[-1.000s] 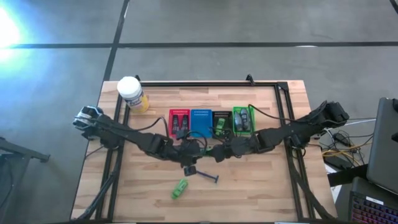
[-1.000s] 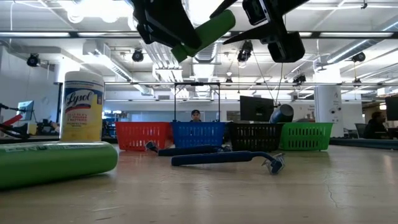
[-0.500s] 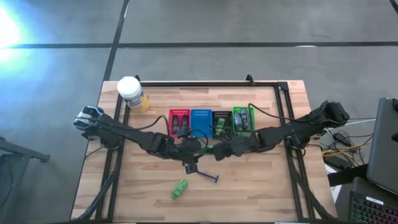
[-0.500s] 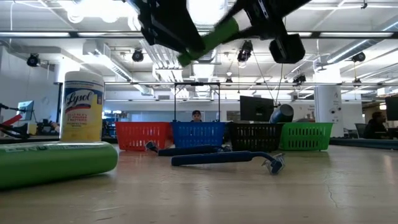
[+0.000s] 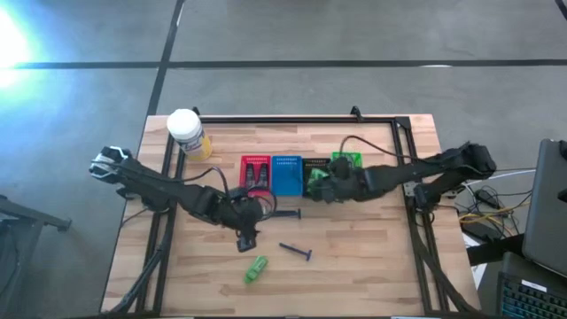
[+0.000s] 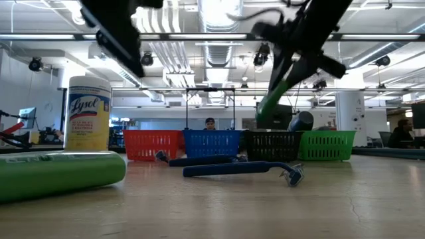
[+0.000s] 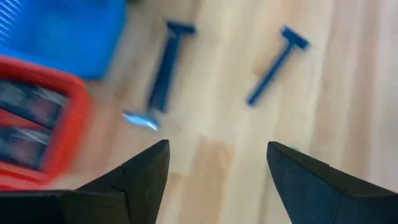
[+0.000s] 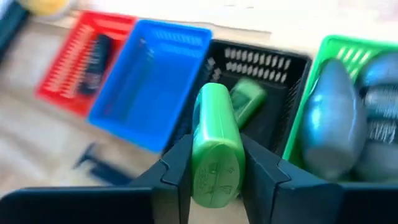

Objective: Pick & Place Travel size toiletries
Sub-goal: Put the shampoo into the black basket

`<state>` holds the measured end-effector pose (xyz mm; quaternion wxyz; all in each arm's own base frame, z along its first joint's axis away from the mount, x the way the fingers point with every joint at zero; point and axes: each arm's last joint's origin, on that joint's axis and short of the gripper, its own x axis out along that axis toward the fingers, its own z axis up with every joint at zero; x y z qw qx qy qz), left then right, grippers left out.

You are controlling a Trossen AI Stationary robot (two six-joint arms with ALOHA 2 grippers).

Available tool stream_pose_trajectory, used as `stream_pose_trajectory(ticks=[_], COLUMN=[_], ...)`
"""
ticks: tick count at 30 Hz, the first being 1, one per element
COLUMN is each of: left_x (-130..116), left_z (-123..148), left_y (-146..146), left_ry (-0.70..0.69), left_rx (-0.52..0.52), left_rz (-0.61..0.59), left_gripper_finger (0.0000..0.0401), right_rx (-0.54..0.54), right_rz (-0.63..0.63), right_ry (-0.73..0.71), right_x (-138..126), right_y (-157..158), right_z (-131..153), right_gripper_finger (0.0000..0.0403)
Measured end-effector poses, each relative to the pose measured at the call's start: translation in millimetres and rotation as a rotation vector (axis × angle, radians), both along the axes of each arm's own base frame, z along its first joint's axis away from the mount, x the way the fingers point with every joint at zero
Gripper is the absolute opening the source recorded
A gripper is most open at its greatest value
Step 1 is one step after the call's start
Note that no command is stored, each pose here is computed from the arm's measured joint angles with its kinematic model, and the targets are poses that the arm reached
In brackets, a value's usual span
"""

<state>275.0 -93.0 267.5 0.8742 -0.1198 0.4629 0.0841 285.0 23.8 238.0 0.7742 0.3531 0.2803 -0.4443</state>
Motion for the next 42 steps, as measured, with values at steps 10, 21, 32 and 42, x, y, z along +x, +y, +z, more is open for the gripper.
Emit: stream_pose_trajectory(ticks=[10, 21, 32, 42], left_x=[-22.5, -28.5, -31.0, -28.8], left_z=[-43.2, -62.2, -63.5, -66.5], left_y=[-7.6, -17.5, -25.2, -25.7], left_ry=[0.022, 0.031, 0.021, 0.029], left_rx=[-0.243, -0.400, -0.439, -0.441], left_rz=[-0.004, 0.002, 0.006, -0.001], left_gripper_finger=[0.0274, 0.0275, 0.0275, 0.0275], right_rx=[-0.071, -0.104, -0.011, 0.081], right_rz=[-0.011, 0.089, 0.245, 0.428], right_ry=[0.198, 0.290, 0.267, 0.137], right_x=[26.3, 31.9, 33.5, 24.6], right_y=[-40.8, -32.4, 19.6, 96.0], right_z=[-30.9, -16.5, 12.0, 40.1], right_gripper_finger=[0.0127, 0.0230, 0.0316, 0.0354])
